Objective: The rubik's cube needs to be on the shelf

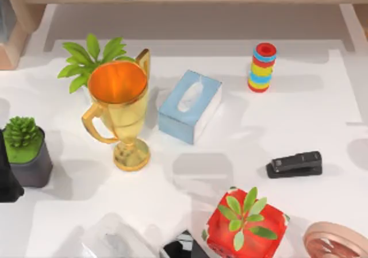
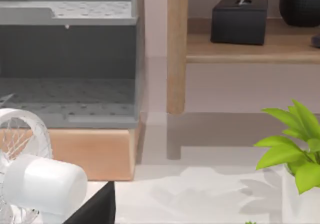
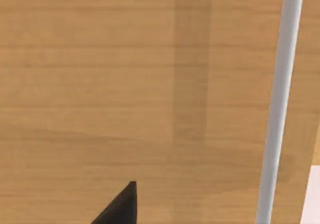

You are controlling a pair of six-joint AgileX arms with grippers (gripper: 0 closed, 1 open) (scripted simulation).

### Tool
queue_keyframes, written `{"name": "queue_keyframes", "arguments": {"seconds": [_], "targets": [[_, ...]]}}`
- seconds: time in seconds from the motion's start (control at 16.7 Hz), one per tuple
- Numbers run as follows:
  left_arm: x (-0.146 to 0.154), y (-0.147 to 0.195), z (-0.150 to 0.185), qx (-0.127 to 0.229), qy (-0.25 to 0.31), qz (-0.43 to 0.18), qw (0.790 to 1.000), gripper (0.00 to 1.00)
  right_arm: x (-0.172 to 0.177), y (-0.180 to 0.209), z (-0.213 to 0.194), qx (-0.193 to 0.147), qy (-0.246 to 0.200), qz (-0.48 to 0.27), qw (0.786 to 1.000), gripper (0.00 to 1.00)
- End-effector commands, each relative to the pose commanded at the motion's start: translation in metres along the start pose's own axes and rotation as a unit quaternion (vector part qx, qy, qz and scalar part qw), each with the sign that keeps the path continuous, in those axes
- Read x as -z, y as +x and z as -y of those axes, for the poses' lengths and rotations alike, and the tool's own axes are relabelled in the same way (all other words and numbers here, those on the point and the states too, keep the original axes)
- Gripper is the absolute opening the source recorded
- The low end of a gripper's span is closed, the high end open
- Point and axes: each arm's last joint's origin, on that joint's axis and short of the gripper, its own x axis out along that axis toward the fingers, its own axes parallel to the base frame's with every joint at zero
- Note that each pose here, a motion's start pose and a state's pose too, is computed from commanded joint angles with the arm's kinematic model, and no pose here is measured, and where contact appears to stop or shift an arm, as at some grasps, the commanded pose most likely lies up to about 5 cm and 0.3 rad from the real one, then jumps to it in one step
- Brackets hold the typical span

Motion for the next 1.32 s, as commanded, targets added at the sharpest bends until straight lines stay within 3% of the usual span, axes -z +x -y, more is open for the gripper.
{"name": "queue_keyframes", "arguments": {"seconds": [1.08,1.32], "targets": [[0.000,0.000,0.000,0.000,0.000,0.000,1.000,1.00,0.000,-0.018,-0.001,-0.001,0.001,0.002,1.000,1.00],[0.000,0.000,0.000,0.000,0.000,0.000,1.000,1.00,0.025,-0.015,0.006,-0.003,0.013,-0.047,0.999,1.00]]}}
